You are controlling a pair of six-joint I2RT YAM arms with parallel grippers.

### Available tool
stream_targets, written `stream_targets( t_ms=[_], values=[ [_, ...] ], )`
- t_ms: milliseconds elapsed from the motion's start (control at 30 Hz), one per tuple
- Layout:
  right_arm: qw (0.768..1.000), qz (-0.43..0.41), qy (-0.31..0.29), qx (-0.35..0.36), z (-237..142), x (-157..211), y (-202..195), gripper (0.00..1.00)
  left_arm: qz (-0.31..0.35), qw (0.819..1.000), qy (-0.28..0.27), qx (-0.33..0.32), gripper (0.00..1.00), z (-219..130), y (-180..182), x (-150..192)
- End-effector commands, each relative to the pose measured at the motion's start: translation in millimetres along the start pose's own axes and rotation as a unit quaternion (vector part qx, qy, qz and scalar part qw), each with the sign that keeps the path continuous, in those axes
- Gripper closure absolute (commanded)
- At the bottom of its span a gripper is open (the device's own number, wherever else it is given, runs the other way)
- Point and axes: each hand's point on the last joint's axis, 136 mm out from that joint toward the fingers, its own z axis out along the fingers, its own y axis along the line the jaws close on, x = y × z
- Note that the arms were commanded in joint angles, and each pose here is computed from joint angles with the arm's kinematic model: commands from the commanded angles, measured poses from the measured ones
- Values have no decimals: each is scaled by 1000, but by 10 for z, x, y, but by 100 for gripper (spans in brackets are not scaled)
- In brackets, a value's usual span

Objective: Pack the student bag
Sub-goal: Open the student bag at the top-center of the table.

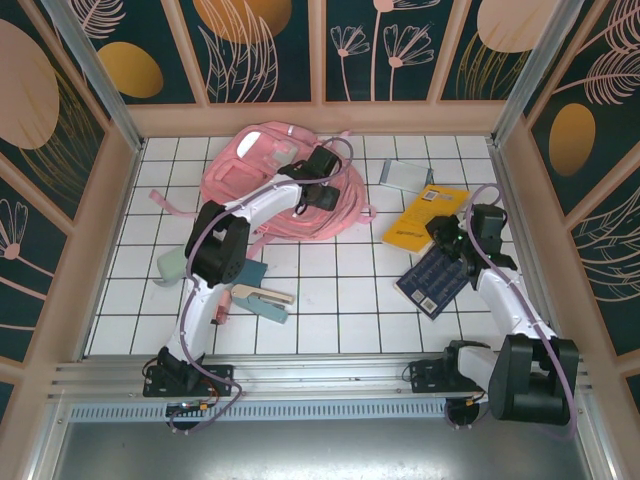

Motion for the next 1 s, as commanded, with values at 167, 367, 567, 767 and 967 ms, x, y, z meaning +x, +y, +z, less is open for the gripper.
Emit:
stream_targets(
  t_ms=[167,367,567,767,967],
  values=[
    [999,-21,-17,-47,-18,-105,199,100,11,999,26,35,78,103,-182,118],
    [998,-17,-16,-54,-45,-107,246,100,5,997,16,69,100,21,-287,57],
    [997,-31,-29,-69,-130,-145,385,100,-23,994,-22,100,100,-263,-185,-197],
    [996,-35,-29,-72,-143,-122,483,100,-83,978,-85,174,100,-840,-48,-641],
    [995,-48,-1,-86,-45,-8,638,100,-88,962,-132,221,100,-1416,-39,-976]
  ],
)
